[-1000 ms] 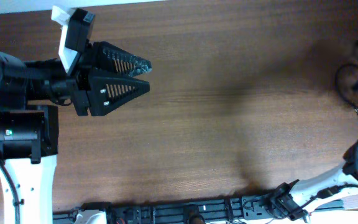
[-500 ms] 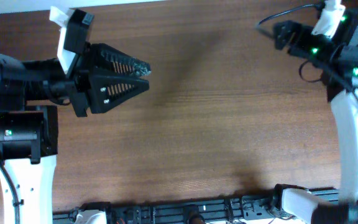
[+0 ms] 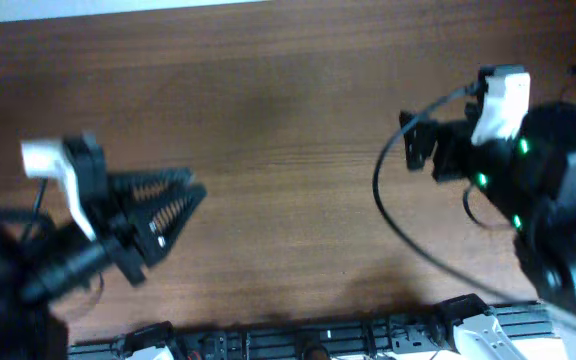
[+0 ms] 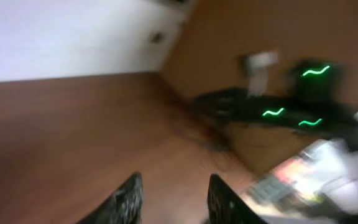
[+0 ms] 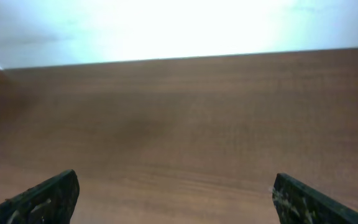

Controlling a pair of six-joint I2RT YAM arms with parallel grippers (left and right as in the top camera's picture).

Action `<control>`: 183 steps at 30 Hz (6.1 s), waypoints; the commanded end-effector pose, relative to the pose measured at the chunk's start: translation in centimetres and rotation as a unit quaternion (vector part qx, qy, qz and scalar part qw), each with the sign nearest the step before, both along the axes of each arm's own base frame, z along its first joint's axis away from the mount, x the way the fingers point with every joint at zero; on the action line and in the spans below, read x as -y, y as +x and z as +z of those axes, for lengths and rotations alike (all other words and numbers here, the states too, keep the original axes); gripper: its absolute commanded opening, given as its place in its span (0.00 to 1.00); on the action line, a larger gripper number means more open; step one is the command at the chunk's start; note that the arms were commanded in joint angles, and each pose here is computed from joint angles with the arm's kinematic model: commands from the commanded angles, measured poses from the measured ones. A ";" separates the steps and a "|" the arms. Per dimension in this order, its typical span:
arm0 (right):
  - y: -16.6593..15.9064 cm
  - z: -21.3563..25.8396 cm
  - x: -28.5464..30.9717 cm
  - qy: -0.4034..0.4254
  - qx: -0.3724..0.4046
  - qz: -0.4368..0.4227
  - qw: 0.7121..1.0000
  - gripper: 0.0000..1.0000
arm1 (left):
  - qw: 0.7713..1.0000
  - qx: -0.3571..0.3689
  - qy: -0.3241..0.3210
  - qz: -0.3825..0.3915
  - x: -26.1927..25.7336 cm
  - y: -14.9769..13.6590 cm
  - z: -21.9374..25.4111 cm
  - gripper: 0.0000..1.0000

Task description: Untangle cables

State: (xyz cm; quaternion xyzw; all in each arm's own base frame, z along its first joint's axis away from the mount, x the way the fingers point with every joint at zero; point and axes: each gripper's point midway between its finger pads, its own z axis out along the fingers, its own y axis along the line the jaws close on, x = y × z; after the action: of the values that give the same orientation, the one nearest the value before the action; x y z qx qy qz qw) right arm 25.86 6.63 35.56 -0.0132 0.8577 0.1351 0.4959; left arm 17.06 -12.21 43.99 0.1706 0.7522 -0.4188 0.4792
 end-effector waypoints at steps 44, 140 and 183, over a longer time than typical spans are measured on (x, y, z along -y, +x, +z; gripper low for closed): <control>-11.7 -1.5 5.7 -0.043 0.006 -0.080 0.996 0.99 | 0.904 -0.137 0.131 0.383 -11.4 0.7 -16.3 0.99; -2.6 -13.7 5.3 -0.061 0.268 -0.060 0.960 0.99 | 0.845 0.183 0.269 0.425 -13.7 7.5 -28.3 0.99; -1.3 -20.0 8.0 -0.056 0.212 -0.139 0.966 0.99 | 0.845 0.183 0.269 0.425 -13.7 7.5 -28.3 0.99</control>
State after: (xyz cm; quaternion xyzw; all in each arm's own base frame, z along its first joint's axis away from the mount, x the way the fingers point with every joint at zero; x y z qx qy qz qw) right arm 24.60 -1.38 15.74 0.0472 0.7324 0.0080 0.6792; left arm 24.56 1.60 15.82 0.0227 0.7323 0.0792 0.6760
